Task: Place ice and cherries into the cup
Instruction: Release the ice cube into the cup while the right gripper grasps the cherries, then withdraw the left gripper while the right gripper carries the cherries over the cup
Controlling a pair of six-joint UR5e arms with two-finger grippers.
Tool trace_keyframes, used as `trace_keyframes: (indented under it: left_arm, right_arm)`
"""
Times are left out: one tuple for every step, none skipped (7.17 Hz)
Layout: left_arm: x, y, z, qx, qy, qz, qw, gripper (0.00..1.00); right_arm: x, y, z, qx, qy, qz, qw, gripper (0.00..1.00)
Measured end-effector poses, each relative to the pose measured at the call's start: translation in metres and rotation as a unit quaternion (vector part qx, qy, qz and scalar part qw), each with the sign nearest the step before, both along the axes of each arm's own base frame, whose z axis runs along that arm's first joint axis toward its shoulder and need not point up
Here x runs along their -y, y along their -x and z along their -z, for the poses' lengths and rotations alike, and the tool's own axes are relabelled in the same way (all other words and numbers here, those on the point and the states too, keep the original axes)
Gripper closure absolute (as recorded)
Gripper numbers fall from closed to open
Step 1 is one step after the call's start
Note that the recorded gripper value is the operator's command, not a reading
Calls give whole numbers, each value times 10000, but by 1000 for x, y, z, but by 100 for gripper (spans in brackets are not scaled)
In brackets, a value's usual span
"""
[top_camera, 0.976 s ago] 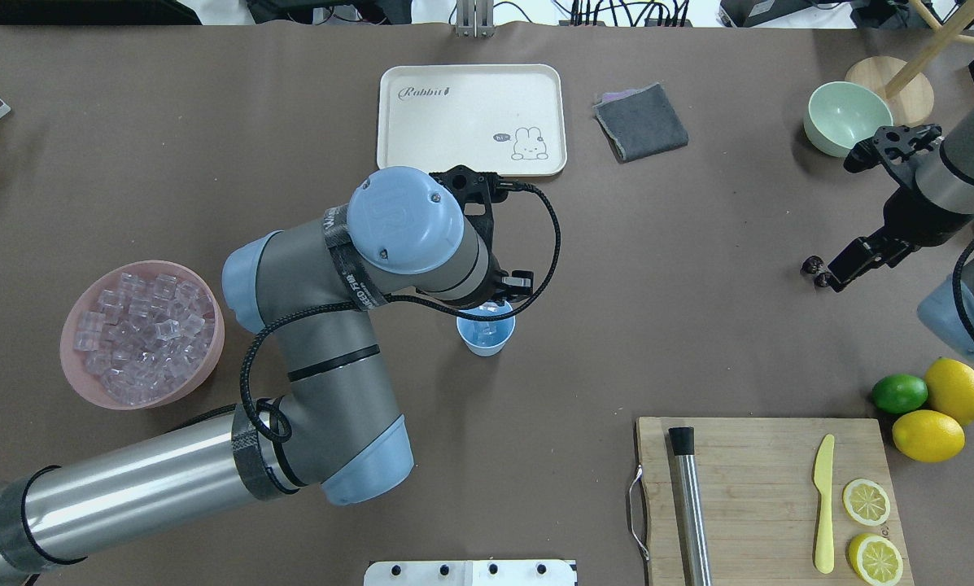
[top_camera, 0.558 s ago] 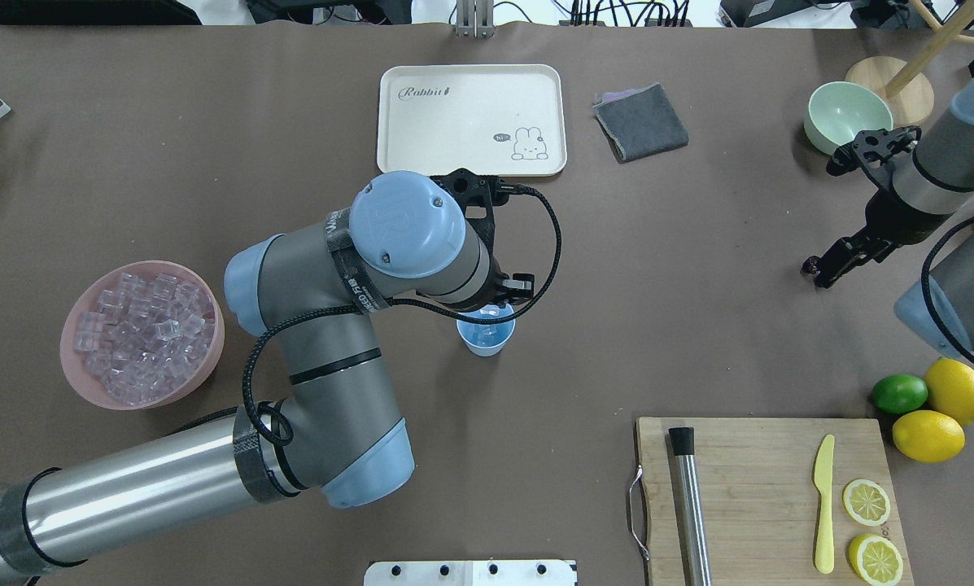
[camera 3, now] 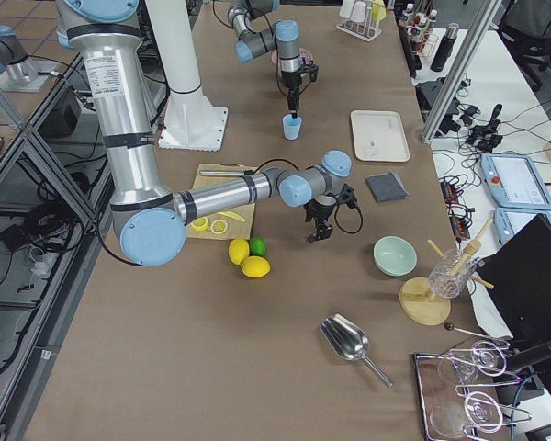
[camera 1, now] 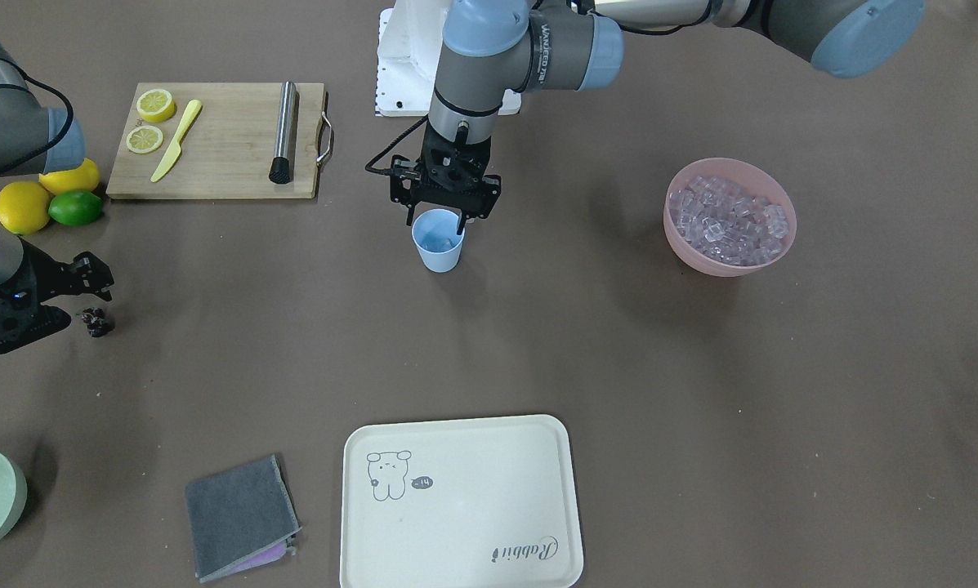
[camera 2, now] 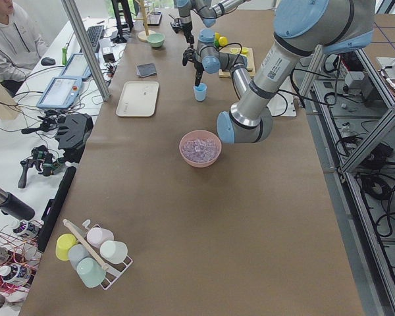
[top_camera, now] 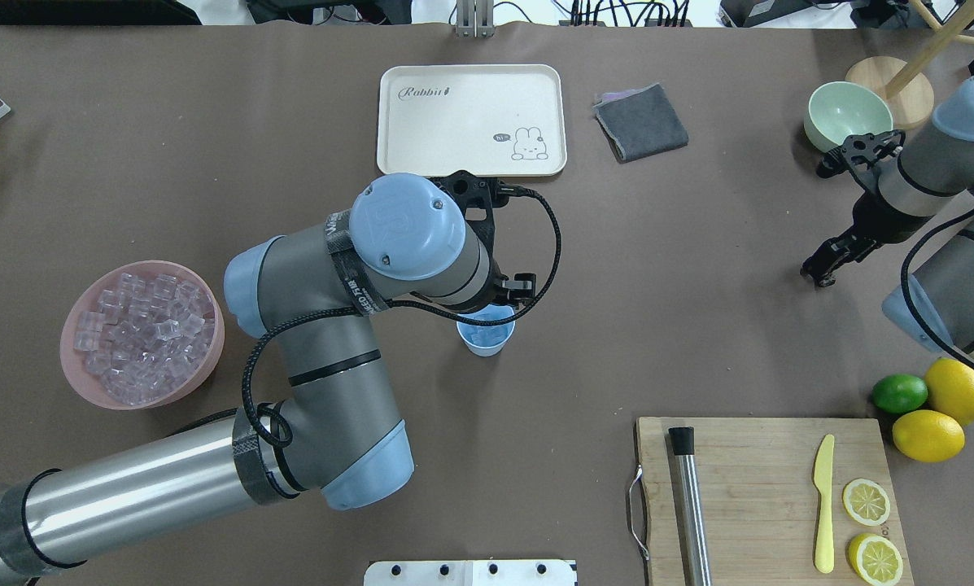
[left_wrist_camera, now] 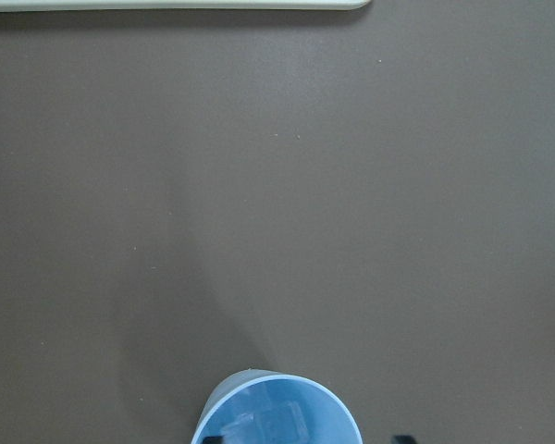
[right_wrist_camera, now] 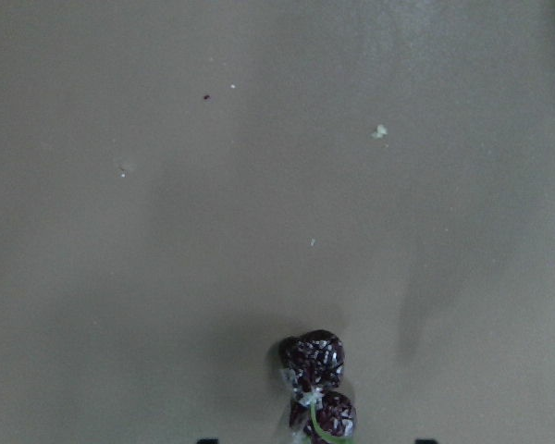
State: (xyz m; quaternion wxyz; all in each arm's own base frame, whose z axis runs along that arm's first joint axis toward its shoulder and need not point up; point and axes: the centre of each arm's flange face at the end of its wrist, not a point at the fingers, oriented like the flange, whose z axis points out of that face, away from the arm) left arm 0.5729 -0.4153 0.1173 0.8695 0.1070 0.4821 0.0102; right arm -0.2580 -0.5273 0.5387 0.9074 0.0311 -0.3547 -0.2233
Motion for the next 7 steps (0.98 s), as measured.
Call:
trace_keyframes:
  left_arm:
    - [0, 0, 0, -1, 0, 0, 10000, 25]
    - [0, 1, 0, -4, -4, 2, 10000, 25]
    - [0, 2, 1, -14, -11, 8, 10000, 26]
    - [-1, 7, 2, -44, -30, 20, 10000, 29]
    - [-2, 21, -3, -76, -66, 47, 9999, 29]
    - [-3, 44, -19, -63, -167, 50, 9998, 29]
    - [-4, 75, -43, 19, -382, -1, 9993, 29]
  right_arm:
    - [0, 1, -1, -5, 9, 1, 10000, 100]
    - [0, 2, 0, 4, 6, 5, 10000, 100]
    - [1, 2, 1, 22, -3, 14, 10000, 100]
    - [1, 2, 4, 54, -18, 15, 10000, 100]
    - [0, -1, 17, 163, -19, -14, 9999, 100]
    - [-1, -2, 45, 379, 32, -127, 9992, 100]
    - [-2, 5, 87, 658, 167, -337, 9971, 100]
